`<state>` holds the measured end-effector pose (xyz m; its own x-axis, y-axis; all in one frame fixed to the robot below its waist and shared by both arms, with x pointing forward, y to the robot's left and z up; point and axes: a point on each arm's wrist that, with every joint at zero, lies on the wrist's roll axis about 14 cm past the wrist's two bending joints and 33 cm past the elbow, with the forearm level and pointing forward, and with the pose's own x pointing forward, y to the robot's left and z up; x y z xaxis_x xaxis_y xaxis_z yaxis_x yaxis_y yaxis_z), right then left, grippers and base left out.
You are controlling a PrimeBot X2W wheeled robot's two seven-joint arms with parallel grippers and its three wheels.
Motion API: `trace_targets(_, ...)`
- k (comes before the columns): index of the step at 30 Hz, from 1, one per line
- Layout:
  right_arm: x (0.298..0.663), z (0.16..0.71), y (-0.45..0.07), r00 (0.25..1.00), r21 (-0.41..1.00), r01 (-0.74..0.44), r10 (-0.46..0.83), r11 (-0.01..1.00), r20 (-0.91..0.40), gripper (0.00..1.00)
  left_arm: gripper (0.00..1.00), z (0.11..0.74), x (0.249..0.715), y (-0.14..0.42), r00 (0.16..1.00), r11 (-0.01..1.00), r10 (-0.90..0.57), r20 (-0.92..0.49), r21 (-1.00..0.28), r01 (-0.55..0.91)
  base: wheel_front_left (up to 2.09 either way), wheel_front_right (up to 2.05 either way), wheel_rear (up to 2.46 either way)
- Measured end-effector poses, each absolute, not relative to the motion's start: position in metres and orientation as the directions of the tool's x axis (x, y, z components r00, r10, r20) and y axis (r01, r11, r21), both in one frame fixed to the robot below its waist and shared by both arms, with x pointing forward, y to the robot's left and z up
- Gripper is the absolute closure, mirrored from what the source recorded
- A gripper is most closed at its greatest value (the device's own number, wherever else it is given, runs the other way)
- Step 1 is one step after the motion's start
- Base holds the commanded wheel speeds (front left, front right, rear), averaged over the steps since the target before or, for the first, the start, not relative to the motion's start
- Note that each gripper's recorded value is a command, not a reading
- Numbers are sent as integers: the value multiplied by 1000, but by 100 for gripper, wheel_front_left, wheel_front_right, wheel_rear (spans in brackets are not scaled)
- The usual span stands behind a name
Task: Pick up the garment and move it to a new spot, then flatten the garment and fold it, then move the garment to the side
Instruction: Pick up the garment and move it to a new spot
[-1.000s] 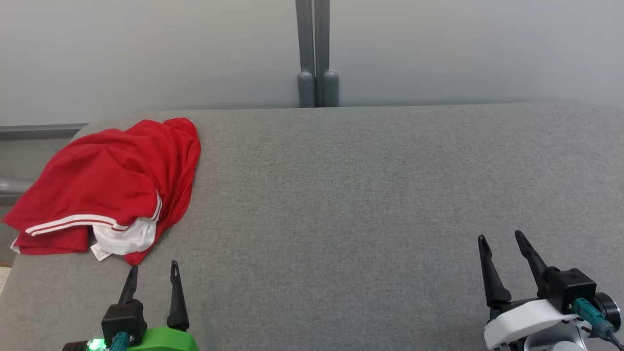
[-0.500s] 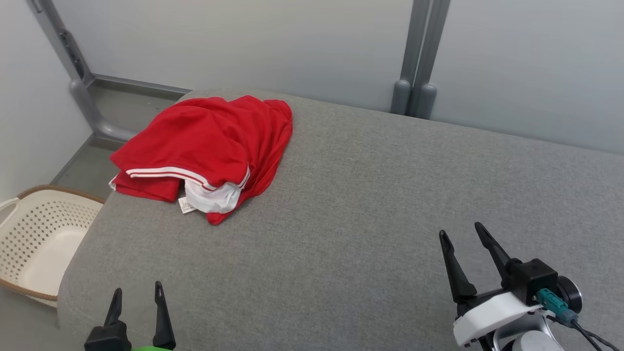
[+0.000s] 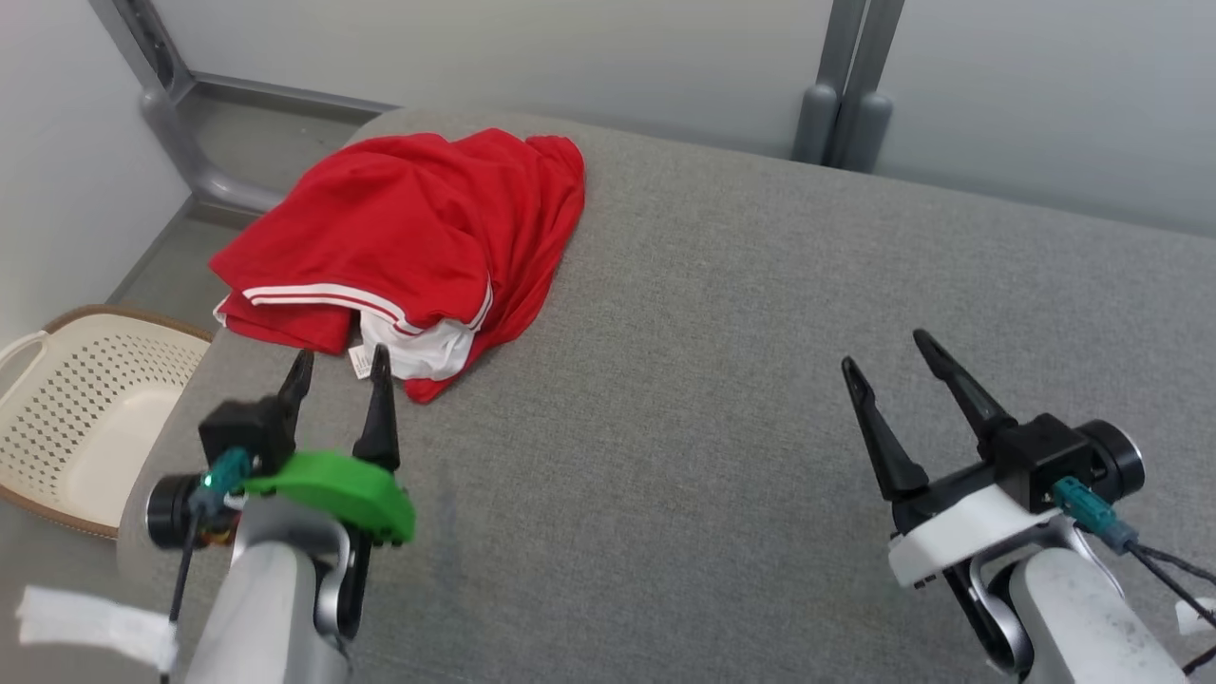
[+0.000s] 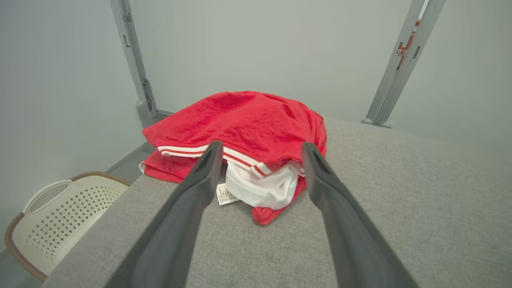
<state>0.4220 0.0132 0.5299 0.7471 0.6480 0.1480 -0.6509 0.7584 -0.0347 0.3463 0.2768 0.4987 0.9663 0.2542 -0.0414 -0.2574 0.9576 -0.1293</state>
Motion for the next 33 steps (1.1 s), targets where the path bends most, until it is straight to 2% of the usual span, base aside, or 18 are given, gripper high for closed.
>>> trace_targets(3,436,530,10,747,-31,-649,645,760,160,0,0,503,386,268,976,971,192,-100,-126,-204,0,0,0)
trace_targets(5,444,524,6,756,-14,-642,636,767,156,0,0,494,411,258,975,963,131,-179,-212,-168,0,0,0)
trace_targets(11,460,491,-20,810,42,-584,578,811,96,0,0,455,465,234,921,963,20,-388,-240,-121,0,0,0)
trace_targets(14,462,478,-34,834,61,-551,547,832,66,0,0,423,473,235,859,972,28,-511,-186,-142,0,0,0)
trace_targets(16,464,471,-43,851,76,-526,523,847,51,0,0,405,475,253,819,978,103,-565,-91,-186,0,0,0)
trace_targets(17,464,469,-46,856,80,-516,514,853,47,0,32,403,477,260,813,977,136,-566,-59,-204,0,0,0)
trace_targets(19,463,465,-53,870,92,-492,491,865,35,0,69,396,482,266,802,976,162,-575,-29,-218,0,0,0)
trace_targets(20,462,463,-57,877,94,-480,480,872,30,0,100,392,484,264,799,977,164,-579,-14,-211,0,0,0)
trace_targets(28,450,456,-77,905,103,-422,425,901,-7,0,100,406,491,255,848,987,122,-515,-27,-158,0,0,0)
trace_targets(33,439,463,-72,903,111,-427,430,897,4,0,100,466,492,276,922,987,145,-358,-6,-158,0,0,0)
